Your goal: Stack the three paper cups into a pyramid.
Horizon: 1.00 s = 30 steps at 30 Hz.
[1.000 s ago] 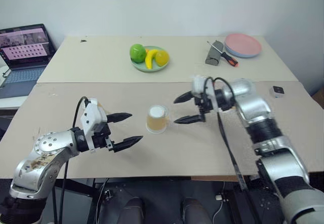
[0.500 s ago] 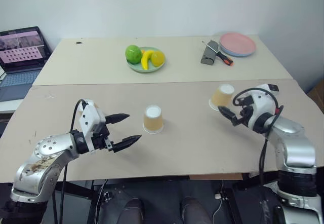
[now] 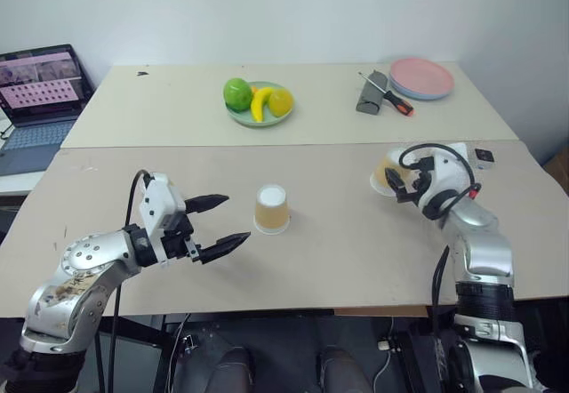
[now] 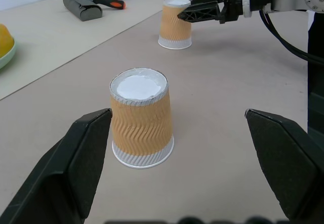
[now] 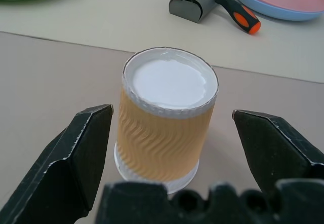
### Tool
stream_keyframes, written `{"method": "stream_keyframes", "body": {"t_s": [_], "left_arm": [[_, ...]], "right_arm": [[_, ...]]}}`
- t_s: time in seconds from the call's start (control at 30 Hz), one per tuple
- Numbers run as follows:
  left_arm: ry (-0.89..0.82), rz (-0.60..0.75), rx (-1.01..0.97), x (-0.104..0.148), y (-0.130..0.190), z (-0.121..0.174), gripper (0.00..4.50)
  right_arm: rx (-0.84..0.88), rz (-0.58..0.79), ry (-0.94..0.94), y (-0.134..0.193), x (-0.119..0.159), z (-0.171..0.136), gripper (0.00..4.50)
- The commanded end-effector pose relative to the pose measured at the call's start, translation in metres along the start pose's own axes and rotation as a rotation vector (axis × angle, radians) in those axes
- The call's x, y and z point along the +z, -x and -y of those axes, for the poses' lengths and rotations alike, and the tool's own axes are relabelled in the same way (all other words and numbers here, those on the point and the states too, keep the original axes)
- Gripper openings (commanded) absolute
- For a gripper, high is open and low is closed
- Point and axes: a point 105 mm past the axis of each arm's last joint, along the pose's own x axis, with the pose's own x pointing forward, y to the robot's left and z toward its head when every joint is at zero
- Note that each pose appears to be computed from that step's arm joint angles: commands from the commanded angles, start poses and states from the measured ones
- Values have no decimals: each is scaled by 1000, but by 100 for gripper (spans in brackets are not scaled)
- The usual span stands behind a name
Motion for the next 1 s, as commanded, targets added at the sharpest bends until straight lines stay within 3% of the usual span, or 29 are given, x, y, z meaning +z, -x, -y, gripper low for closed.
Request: {"method": "stream_keyframes", "body": {"t_s": [0.03,0.73,0.77,0.9,1.0], "left_arm": [[-55,40,0,15,0,1,450],[-55,28,25,14,4,-3,450],[-56,26,24,13,4,-3,450],[-56,26,23,13,3,-3,450],[-56,27,22,13,3,-3,450]], "right_arm": [[-2,87,-25,-5,22,1,443],[22,99,-62,-28,25,-3,443],[19,99,-62,-28,25,-2,393],[13,101,-63,-27,24,-2,282],[21,93,-46,-27,24,-3,279]]}}
